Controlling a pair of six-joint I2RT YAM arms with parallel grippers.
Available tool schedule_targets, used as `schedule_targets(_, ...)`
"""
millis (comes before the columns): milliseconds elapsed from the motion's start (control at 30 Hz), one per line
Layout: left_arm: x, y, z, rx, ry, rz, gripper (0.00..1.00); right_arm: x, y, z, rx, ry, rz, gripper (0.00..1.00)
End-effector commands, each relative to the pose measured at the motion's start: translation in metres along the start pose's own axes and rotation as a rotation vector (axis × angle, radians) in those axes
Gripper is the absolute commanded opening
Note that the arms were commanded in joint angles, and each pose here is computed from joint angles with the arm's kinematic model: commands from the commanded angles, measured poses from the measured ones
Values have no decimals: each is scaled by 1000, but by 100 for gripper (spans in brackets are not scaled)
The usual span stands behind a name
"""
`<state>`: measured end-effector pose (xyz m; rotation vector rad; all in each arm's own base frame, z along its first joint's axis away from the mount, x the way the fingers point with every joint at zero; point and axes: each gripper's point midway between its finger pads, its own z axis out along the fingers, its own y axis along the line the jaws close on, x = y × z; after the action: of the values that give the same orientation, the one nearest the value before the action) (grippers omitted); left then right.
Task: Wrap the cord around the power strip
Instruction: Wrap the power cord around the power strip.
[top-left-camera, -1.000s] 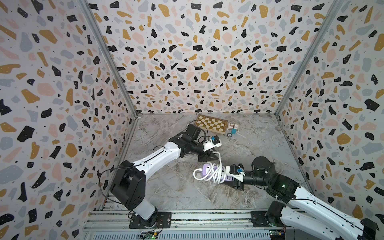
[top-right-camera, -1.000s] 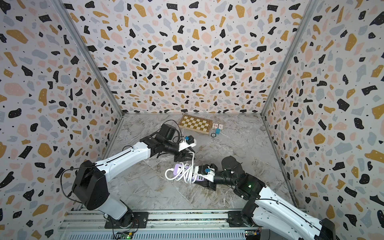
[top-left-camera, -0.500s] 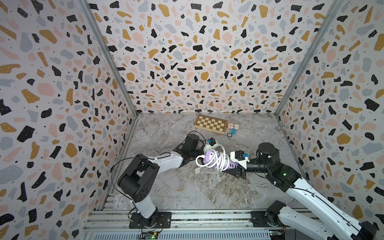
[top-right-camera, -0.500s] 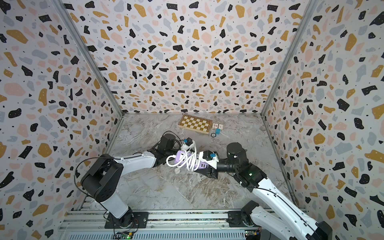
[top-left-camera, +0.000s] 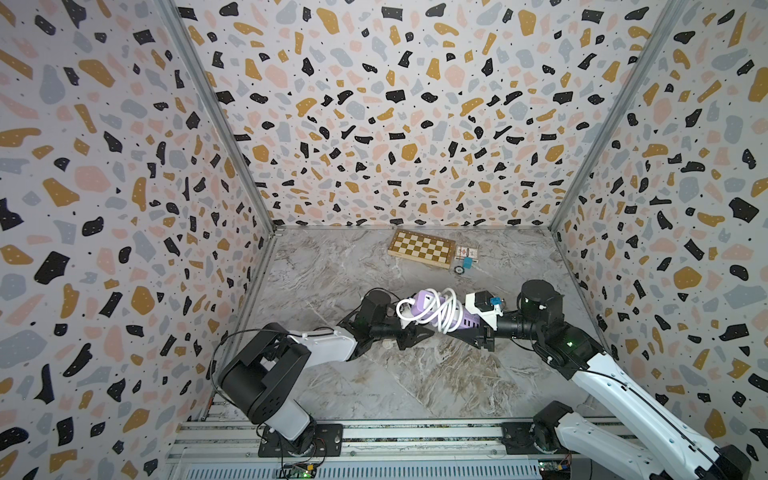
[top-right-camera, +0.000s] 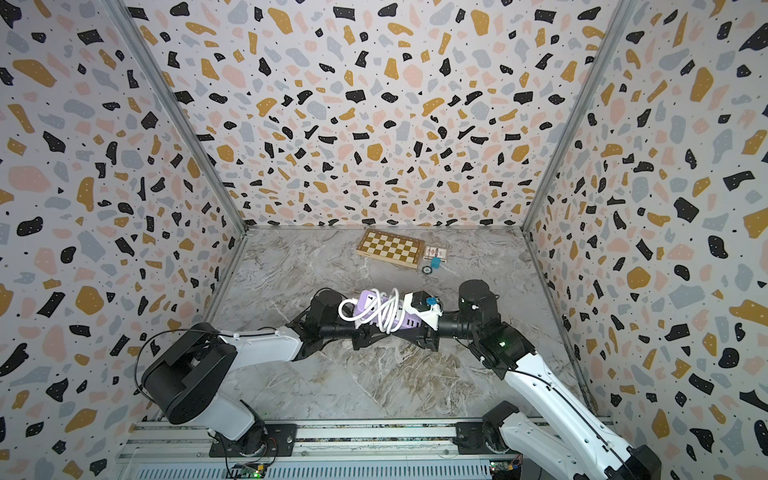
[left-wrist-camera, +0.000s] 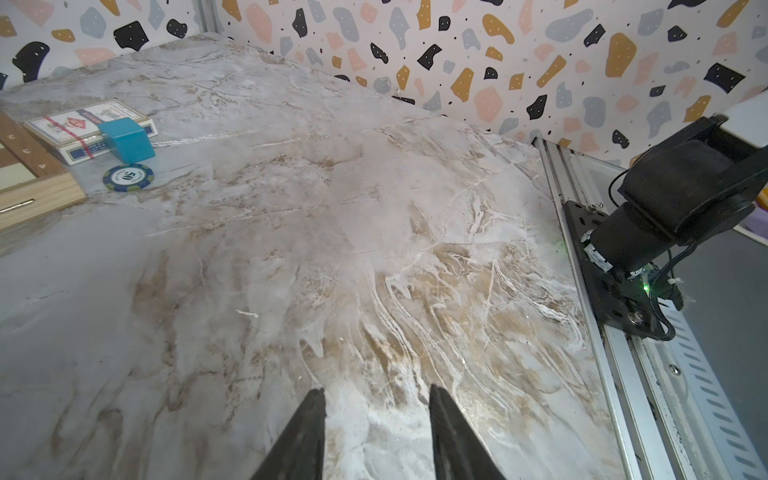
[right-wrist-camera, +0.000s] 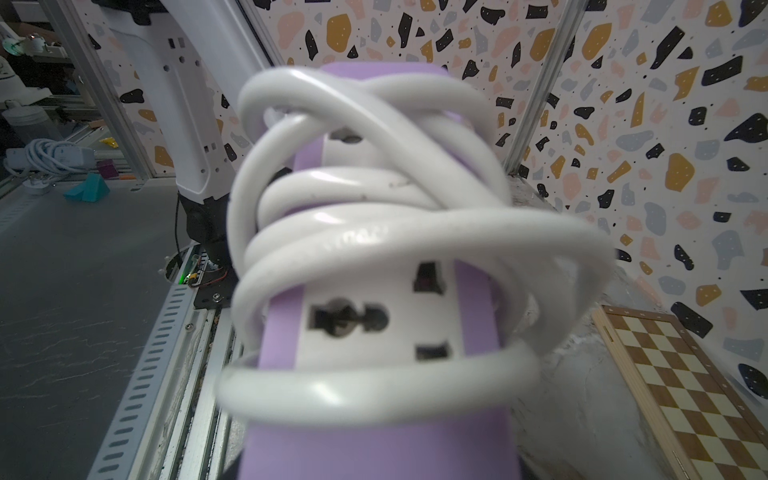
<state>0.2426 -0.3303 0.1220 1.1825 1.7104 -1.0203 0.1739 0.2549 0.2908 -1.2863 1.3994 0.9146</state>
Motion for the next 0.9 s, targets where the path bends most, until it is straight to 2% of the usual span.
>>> schedule_targets(0,-18,-4,-6,-51,-75,72,47,-37,-9,-9,47,-86,-73,0)
schedule_targets(267,-29,-14,-21,-61,-172,109,53,-35,-7,-11,52,-88,-68,0)
schedule_targets(500,-28,-17,-22,-47,-168,99,56,-32,-9,-14,81,-83,-63,0)
schedule_targets(867,7,-11,-11,-67,-29,60,20,-46,-11,-21,114,-115,-83,0)
